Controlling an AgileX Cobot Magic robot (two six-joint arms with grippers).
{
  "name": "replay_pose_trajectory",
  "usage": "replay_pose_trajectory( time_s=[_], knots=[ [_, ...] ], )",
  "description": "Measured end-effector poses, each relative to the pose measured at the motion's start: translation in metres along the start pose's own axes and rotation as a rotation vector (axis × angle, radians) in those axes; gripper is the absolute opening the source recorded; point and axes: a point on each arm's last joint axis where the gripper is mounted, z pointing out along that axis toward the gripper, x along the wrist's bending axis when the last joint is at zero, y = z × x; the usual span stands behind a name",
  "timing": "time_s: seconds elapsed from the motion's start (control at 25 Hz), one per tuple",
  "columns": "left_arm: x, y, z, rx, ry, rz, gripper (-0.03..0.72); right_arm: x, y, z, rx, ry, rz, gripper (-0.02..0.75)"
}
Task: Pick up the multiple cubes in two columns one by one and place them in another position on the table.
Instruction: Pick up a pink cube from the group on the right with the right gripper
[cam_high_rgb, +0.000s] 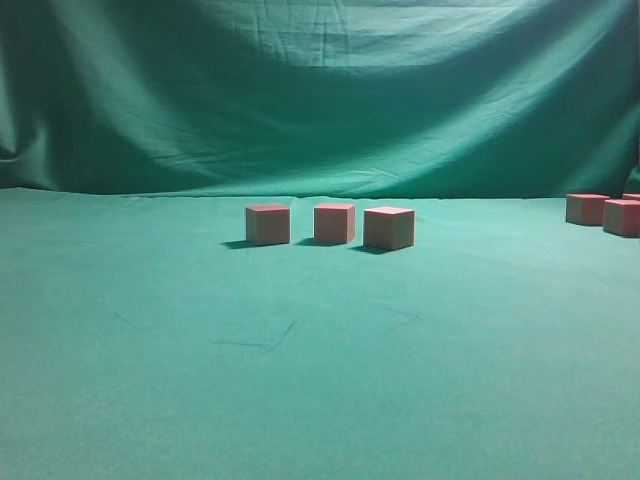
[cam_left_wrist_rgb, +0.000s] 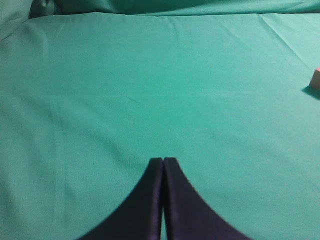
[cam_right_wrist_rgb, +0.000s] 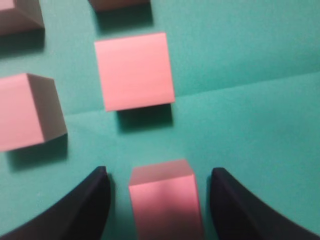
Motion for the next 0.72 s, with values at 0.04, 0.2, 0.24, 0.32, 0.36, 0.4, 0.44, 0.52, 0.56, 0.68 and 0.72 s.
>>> replay_pose_trajectory(
  time_s=[0.04, 0.2, 0.24, 0.32, 0.36, 0.4, 0.44, 0.52, 0.56, 0.68, 0.72],
  knots=[
    [0.0, 0.0, 0.0, 0.0, 0.0, 0.0, 0.0, 0.0, 0.0002, 0.0, -0.002, 0.0, 0.0, 0.403],
    [0.0, 0.0, 0.0, 0.0, 0.0, 0.0, 0.0, 0.0, 0.0005, 0.0, -0.006, 0.0, 0.0, 0.306],
    [0.0, 0.0, 0.0, 0.0, 0.0, 0.0, 0.0, 0.0, 0.0005, 0.0, -0.006, 0.0, -0.002, 0.262],
    [0.0, 0.0, 0.0, 0.0, 0.0, 0.0, 0.0, 0.0, 0.0005, 0.0, -0.006, 0.0, -0.002, 0.265],
    [0.0, 0.0, 0.0, 0.0, 0.0, 0.0, 0.0, 0.0, 0.0005, 0.0, -0.006, 0.0, -0.002, 0.265],
    [0.0, 0.0, 0.0, 0.0, 0.0, 0.0, 0.0, 0.0, 0.0005, 0.0, -0.006, 0.0, -0.002, 0.265],
    [0.0, 0.0, 0.0, 0.0, 0.0, 0.0, 0.0, 0.0, 0.0005, 0.0, -0.006, 0.0, -0.002, 0.265],
    [0.0, 0.0, 0.0, 0.0, 0.0, 0.0, 0.0, 0.0, 0.0004, 0.0, -0.004, 0.0, -0.002, 0.265],
    [0.0, 0.0, 0.0, 0.0, 0.0, 0.0, 0.0, 0.0, 0.0001, 0.0, -0.001, 0.0, -0.002, 0.265],
    [0.0, 0.0, 0.0, 0.0, 0.0, 0.0, 0.0, 0.0, -0.0016, -0.0015, 0.016, 0.001, 0.0, 0.265],
    [0.0, 0.0, 0.0, 0.0, 0.0, 0.0, 0.0, 0.0, -0.0024, -0.0044, 0.021, 0.002, 0.003, 0.265]
  ],
)
